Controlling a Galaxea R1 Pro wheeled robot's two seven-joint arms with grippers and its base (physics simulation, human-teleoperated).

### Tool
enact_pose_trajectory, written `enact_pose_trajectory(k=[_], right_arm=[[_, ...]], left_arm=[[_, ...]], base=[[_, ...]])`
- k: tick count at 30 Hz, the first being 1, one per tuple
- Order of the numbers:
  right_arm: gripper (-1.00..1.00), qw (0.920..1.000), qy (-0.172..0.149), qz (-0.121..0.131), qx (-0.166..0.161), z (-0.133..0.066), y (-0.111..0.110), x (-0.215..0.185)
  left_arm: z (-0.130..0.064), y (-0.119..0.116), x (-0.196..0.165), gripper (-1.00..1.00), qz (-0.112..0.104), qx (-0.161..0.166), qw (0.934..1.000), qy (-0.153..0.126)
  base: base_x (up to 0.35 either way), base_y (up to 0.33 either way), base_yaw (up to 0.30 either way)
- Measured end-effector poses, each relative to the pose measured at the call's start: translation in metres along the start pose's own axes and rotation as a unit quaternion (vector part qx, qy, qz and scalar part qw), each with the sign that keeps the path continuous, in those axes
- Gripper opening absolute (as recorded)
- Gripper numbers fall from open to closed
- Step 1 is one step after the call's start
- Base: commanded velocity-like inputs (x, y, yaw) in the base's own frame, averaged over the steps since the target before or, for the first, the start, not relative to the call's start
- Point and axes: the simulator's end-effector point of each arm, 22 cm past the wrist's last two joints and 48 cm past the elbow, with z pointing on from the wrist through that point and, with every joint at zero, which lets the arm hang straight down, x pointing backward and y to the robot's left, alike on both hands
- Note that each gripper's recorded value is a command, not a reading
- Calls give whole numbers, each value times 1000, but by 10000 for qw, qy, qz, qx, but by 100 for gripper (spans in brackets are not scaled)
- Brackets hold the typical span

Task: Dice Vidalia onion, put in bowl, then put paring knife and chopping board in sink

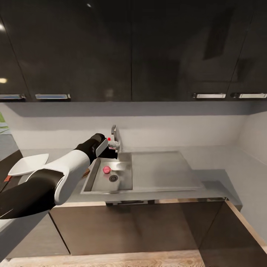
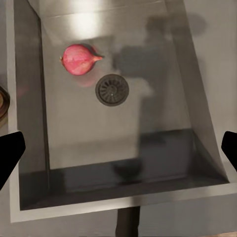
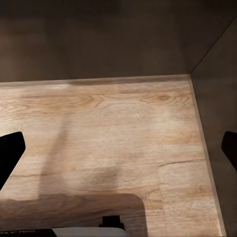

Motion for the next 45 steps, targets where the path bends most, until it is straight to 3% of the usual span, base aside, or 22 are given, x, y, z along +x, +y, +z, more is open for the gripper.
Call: enact_pose_trajectory(k=[11,45], right_arm=[[100,10000,78,-6,-1,-1,0,6],[100,9995,303,-23,6,-3,0,24]], left_arm=[[10,0,6,100,3,3,10000,78],[39,-1,23,100,-4,22,9995,315]], base=[[28,133,0],[23,3,0]])
